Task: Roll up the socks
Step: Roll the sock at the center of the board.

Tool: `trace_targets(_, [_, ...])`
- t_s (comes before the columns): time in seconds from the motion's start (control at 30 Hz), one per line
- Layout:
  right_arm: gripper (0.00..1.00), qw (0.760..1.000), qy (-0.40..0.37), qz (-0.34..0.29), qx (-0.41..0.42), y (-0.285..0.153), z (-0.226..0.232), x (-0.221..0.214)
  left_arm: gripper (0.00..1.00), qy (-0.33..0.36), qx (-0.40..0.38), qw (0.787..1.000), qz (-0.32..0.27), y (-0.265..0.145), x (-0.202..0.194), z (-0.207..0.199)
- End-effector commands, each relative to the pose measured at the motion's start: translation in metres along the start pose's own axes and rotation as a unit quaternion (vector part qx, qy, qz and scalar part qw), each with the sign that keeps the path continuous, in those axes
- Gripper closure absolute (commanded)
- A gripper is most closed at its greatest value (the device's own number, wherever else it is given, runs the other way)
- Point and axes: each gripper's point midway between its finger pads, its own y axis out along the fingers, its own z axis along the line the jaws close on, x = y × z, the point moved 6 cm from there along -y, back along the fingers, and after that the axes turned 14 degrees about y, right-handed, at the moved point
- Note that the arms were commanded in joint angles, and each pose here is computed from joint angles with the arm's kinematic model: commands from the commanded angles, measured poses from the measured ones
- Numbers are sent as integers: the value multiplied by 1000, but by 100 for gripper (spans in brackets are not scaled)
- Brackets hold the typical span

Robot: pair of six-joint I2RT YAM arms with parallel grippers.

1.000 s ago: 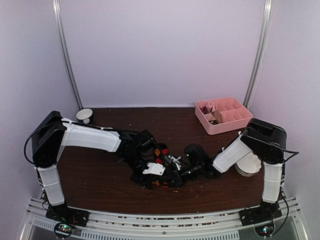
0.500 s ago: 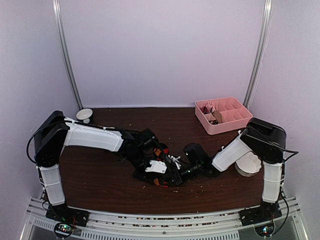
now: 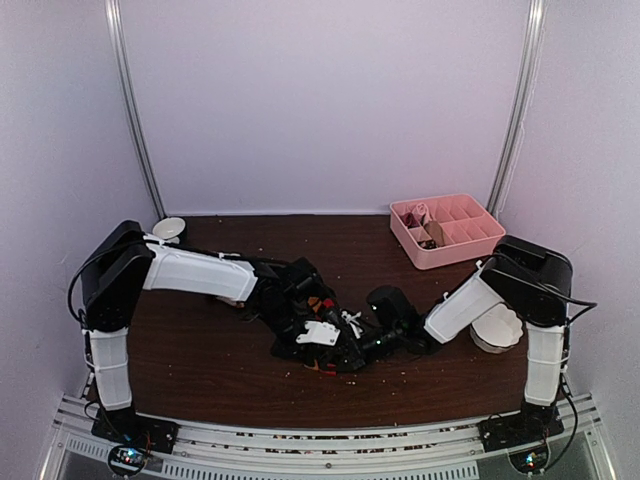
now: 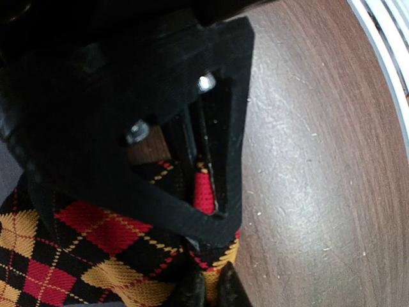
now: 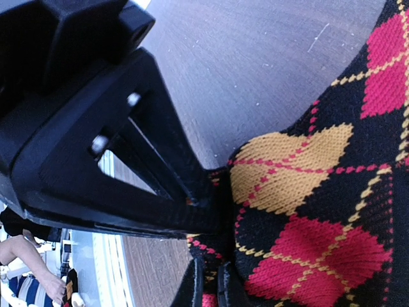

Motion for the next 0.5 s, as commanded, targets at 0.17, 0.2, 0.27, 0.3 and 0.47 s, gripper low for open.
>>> trace_targets(0.17, [90, 992, 61, -19, -108, -18, -47, -32, 100, -84, -75, 993, -17, 8, -27, -3])
trace_targets(0.2, [86, 993, 49, -33, -105, -22, -42, -30, 100, -94, -87, 992, -21, 7, -29, -5])
trace_targets(0.27, [81, 993, 23, -61, -100, -30, -34, -28, 100, -112, -111, 987, -31, 6, -31, -7])
trace_targets(0.3, [78, 992, 8, -78, -101, -35, -30, -27, 100, -123, -128, 984, -33, 6, -32, -11])
trace_targets(0.47, [65, 976, -82, -140, -149, -59, -12, -30, 100, -166, -200, 965, -45, 11, -31, -23])
